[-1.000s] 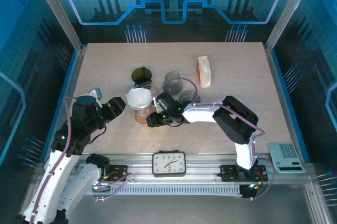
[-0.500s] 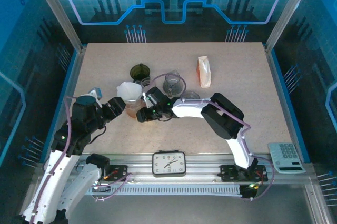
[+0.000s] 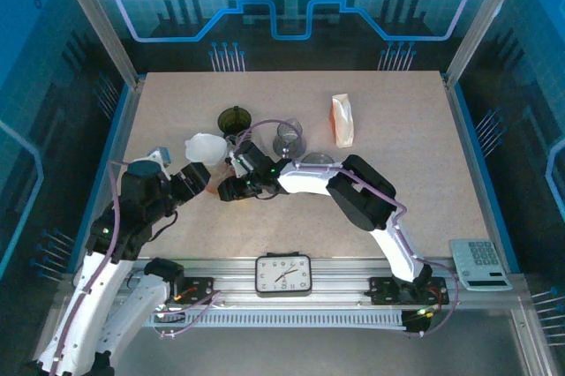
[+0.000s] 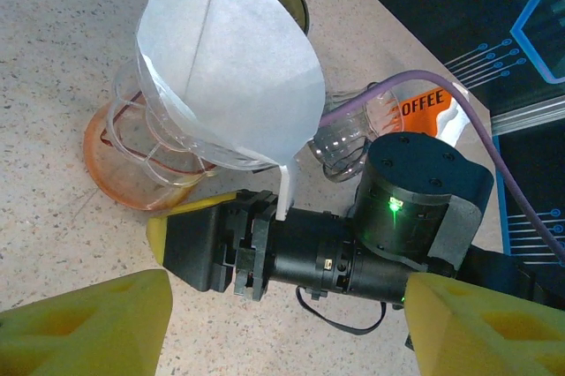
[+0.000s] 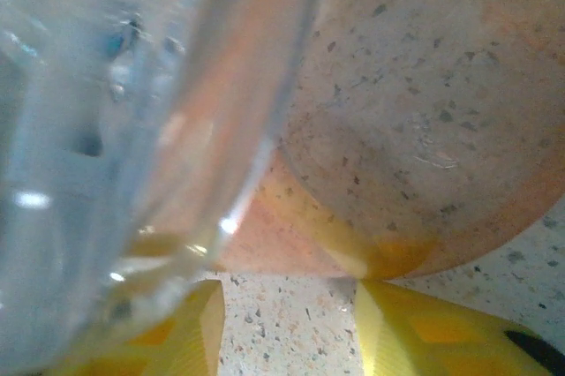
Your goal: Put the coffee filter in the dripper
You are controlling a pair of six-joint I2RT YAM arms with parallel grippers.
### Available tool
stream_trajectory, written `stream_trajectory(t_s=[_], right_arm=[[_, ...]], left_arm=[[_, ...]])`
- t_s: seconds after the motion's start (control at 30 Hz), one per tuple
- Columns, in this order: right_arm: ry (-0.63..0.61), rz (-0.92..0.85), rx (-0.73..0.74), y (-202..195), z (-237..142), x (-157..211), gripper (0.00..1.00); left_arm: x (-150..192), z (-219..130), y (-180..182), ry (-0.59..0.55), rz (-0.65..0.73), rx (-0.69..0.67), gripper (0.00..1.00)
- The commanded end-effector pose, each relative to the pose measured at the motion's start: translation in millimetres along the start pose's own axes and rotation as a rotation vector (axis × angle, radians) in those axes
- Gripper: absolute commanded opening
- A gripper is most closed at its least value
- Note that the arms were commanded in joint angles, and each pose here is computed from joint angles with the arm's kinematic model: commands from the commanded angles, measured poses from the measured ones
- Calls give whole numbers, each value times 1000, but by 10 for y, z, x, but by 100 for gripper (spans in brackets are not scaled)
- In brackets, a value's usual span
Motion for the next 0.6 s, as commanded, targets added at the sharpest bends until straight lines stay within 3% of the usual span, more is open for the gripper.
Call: stream_trajectory(t_s=[0.0,0.33,0.57], right_arm=[[41,4,4,62,-98,176,49],[28,24,56,59,-646,564,56],[-53,-14,176,60,-1239,547,57]], left_arm=[[-21,24,29,-15,11,-13,74],[-7,99,-24,13,-1,13,76],[22,171,-53,48,-1,28,76]])
Point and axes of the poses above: each hand's point on the last joint's axis, 136 mm out from that joint toward the fingers, its own z axis out along the fingers, its own y axis along the line the jaws close on, x = y × z, the point moved 5 cm from there along -z, back along the fingers, and after that the axes turned 13 degrees about -z, right-handed, at the moved point
